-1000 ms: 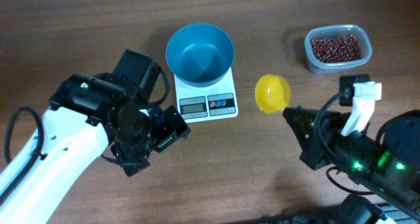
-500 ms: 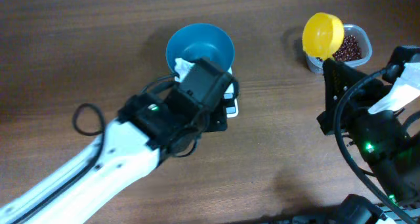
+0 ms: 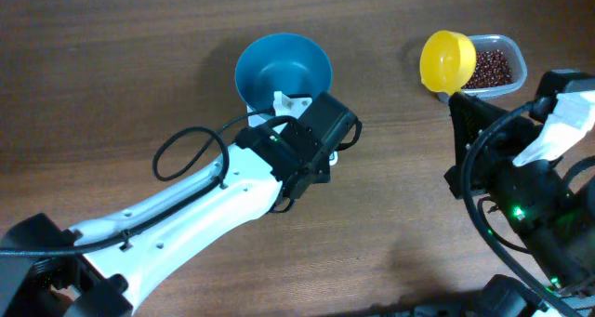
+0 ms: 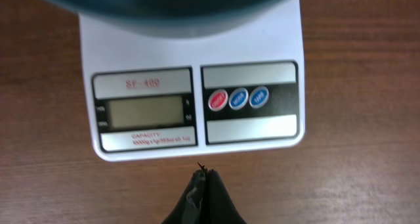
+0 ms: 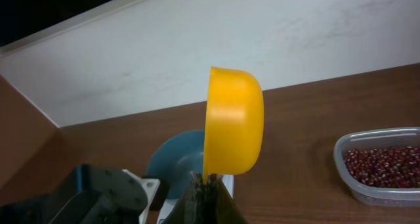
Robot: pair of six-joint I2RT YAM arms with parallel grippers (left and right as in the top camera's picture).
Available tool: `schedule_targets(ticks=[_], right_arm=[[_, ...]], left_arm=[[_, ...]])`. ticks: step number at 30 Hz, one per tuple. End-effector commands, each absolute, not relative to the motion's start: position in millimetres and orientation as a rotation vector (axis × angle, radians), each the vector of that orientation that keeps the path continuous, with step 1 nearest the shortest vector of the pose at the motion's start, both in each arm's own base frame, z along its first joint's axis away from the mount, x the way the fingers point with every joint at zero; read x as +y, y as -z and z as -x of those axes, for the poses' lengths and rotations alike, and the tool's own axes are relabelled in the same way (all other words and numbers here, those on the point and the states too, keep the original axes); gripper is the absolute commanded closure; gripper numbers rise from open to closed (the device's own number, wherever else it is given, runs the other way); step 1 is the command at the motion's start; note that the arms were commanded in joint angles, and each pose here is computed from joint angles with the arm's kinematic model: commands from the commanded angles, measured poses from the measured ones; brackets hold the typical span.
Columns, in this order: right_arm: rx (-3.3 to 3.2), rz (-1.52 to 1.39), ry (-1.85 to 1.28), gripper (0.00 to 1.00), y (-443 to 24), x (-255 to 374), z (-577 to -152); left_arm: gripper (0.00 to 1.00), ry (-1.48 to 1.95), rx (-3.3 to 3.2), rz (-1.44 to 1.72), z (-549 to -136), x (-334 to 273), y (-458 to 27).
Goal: Scoop item into bowl and weigh 50g on scale
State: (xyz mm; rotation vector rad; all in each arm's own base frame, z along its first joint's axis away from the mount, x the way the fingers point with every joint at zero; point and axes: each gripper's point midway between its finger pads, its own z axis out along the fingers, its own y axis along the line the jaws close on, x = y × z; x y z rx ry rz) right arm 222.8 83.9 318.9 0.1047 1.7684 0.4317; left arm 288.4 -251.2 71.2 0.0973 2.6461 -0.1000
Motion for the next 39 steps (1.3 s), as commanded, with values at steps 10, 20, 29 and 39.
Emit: schedule_targets(ticks=[10, 20, 29, 39], right_arm=[[1.790, -0.064, -0.458, 0.96, -318.2, 89.6, -219.2], [1.790, -0.064, -0.459, 0.96, -318.2, 89.6, -219.2], [1.790, -0.064, -0.459, 0.96, -318.2, 89.6, -219.2], [1.794, -0.063, -0.456, 0.96, -317.2, 89.4, -219.0]], left_arm=[[1.00, 0.042, 2.595, -0.096, -311.8, -262.4, -37.0], [1.00, 0.032, 2.530, -0.066, -326.4, -266.1, -34.7], [1.00, 0.037, 2.528, -0.065, -330.7, -271.3, -20.8], [1.00, 0.021, 2.540, -0.071, -328.2, -268.6, -19.0]])
